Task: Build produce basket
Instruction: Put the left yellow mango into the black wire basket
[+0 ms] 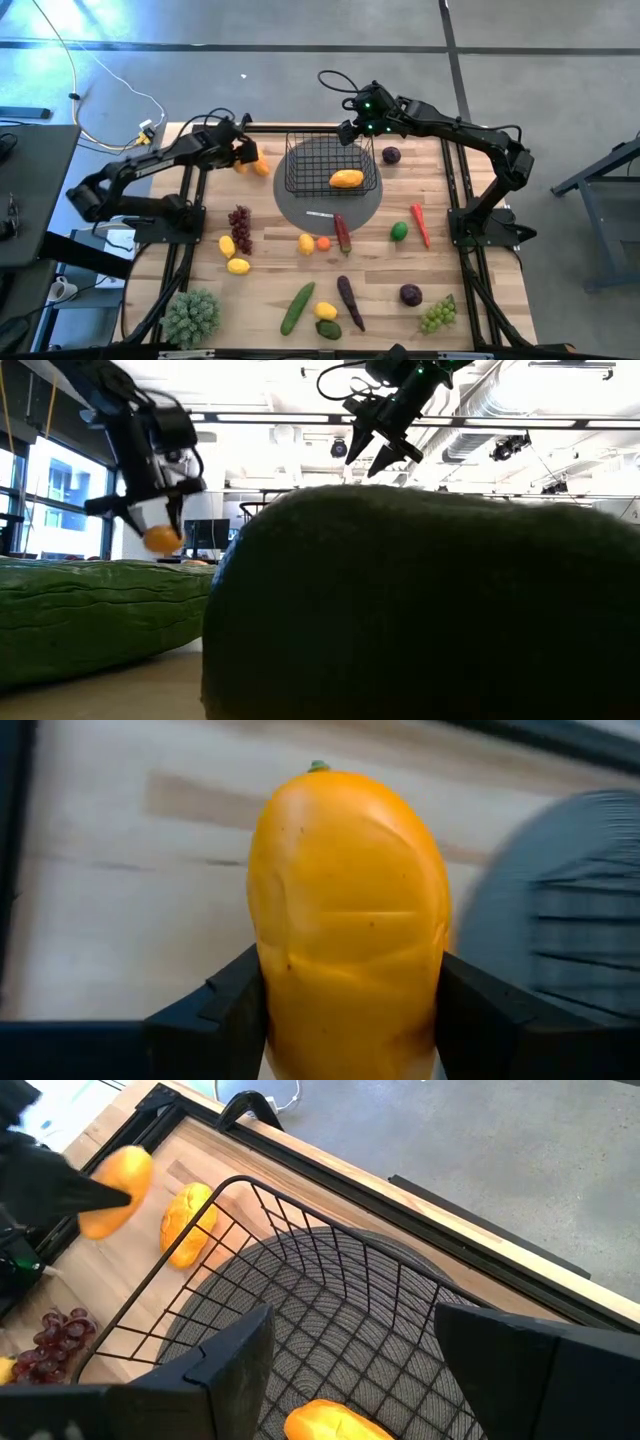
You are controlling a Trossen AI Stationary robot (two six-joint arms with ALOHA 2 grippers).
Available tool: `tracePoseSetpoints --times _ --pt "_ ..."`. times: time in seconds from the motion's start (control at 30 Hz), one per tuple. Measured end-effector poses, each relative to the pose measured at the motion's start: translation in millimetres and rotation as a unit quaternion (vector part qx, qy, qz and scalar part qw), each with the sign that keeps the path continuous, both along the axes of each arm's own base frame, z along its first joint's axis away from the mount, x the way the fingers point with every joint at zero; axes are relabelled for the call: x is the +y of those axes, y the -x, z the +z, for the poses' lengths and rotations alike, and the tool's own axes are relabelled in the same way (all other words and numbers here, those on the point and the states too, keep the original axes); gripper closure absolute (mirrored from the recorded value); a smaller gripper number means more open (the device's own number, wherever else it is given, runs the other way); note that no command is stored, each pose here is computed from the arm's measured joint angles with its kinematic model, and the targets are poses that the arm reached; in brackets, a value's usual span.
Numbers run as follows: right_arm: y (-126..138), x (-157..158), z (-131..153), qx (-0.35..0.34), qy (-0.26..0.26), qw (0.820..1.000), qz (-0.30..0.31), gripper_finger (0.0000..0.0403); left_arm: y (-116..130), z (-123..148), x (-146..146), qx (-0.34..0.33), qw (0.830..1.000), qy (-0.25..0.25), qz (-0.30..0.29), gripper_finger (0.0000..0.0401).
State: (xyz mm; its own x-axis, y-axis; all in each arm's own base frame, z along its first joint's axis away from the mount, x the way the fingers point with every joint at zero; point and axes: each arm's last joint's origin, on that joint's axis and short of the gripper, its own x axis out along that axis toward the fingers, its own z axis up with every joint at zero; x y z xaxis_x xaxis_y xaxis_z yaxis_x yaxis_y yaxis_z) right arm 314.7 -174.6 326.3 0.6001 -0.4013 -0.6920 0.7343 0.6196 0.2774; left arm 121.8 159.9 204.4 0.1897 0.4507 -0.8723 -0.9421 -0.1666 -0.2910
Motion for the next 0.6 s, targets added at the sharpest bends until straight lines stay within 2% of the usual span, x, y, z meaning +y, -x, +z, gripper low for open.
tracePoseSetpoints --times 0.13,0.23,0.4,0.6 --pt "0.0 0.0 0.0 0.0 0.0 1.0 0.0 0.0146 -6.6 21.4 -13.0 -0.05 0.996 -0.065 -0.04 0.0195" --pt "0.0 0.0 0.0 0.0 0.0 1.0 0.0 0.0146 -13.6 38.1 -21.0 -0.1 0.985 -0.124 -0.067 0.0195" --pt "0.1 -0.1 0.0 0.0 0.0 1.0 0.0 0.0146 -26.4 62.3 -28.2 -0.172 0.954 -0.219 -0.114 0.0194" --pt "0.0 -0.1 0.0 0.0 0.0 1.0 0.0 0.0146 -42.5 80.3 -35.5 -0.209 0.91 -0.308 -0.182 0.0193"
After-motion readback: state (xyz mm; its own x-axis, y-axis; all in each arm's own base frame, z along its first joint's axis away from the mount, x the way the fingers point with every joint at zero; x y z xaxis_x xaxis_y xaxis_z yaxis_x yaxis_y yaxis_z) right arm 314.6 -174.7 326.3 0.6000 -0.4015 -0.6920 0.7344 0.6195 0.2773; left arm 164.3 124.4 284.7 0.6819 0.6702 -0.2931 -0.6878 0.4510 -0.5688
